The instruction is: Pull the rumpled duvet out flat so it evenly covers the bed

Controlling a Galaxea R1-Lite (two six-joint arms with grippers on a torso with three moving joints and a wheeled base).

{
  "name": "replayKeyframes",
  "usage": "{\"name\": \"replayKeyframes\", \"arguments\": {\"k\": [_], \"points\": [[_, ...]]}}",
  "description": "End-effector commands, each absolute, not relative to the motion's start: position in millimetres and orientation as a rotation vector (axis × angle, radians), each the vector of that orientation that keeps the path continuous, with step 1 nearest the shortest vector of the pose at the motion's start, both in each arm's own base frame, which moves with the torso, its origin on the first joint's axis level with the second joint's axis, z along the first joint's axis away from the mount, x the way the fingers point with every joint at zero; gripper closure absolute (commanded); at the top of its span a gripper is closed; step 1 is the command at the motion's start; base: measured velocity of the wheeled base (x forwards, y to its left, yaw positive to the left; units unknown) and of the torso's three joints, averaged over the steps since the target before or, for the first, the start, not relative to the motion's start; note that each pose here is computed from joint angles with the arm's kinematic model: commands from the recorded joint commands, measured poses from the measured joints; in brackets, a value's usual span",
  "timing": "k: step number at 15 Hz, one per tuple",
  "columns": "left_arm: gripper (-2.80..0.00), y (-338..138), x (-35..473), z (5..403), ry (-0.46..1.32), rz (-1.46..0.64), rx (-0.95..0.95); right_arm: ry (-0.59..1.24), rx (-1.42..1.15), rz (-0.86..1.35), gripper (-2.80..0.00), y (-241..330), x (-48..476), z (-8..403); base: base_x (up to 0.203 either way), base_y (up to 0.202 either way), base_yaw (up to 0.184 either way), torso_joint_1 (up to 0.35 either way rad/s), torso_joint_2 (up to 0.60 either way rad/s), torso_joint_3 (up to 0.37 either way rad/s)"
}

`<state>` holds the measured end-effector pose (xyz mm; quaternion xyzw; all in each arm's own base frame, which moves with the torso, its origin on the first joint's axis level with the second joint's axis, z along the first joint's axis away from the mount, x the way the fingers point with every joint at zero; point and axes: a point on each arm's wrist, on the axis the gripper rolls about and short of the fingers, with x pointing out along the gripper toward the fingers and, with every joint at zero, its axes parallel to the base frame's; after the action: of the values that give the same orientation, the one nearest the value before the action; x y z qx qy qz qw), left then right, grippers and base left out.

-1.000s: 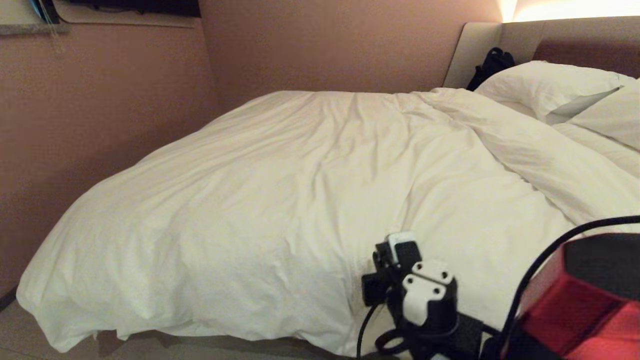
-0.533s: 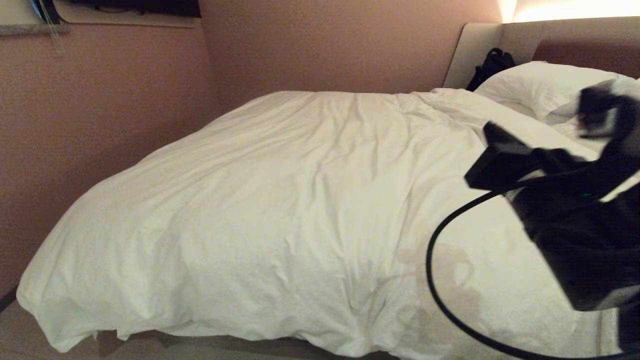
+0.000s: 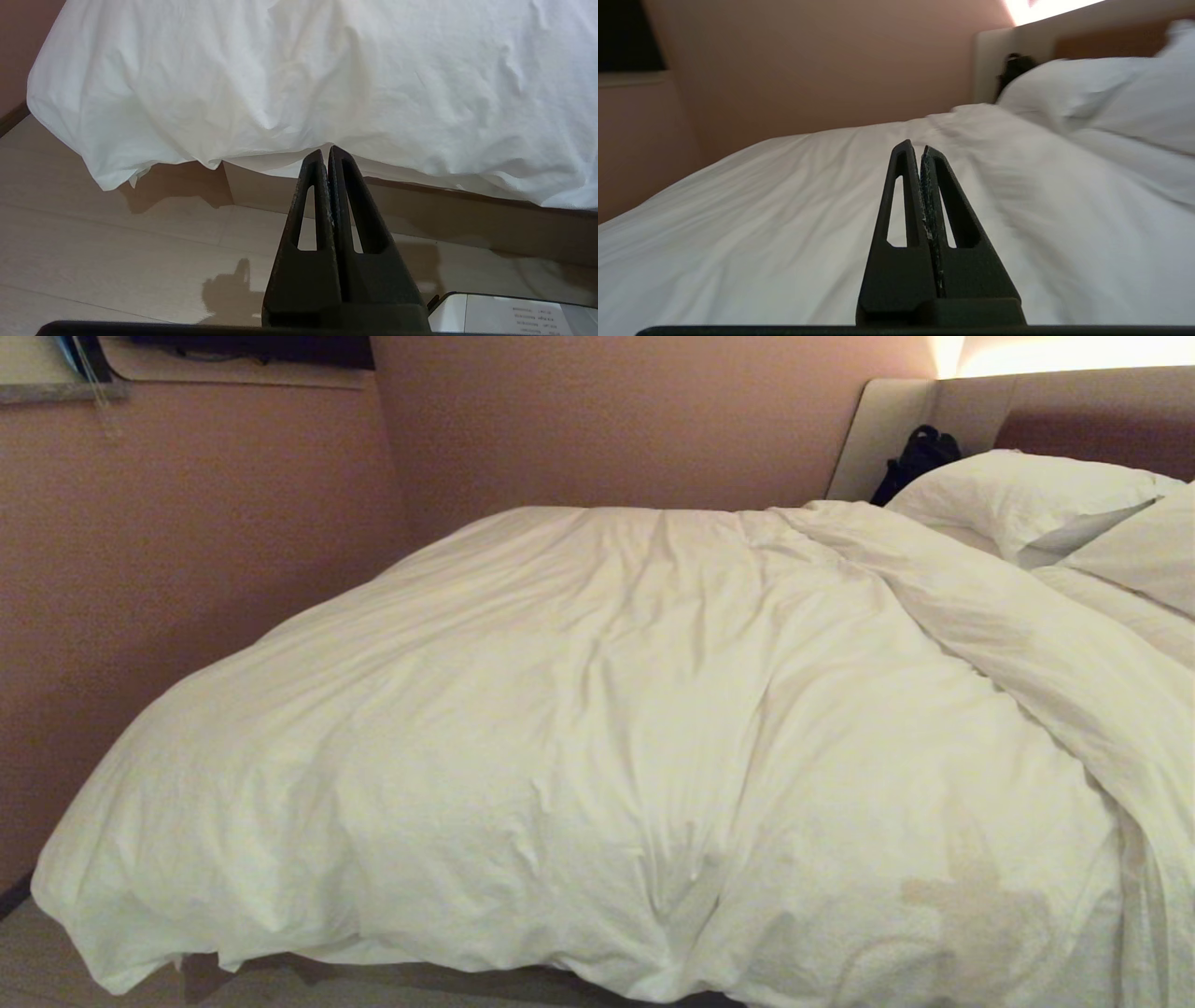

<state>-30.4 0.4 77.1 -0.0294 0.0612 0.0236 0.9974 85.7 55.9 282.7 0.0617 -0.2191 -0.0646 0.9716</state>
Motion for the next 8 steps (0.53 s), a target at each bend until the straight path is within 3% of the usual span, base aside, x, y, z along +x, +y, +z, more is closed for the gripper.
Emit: {"name": "replayKeyframes", "arguments": {"k": [1, 8], "points": [[0.0, 0, -30, 77, 0.123, 0.048, -0.06, -0.433, 0.12, -0.197, 0.0, 25, 53, 278, 0.0, 0.0, 0.0, 0.0, 0.0, 0.0], [0.0, 0, -30, 77, 0.123, 0.048, -0.06, -0.33, -0.018, -0.49, 0.0, -25, -7, 241, 0.0, 0.0, 0.0, 0.0, 0.0, 0.0]]}}
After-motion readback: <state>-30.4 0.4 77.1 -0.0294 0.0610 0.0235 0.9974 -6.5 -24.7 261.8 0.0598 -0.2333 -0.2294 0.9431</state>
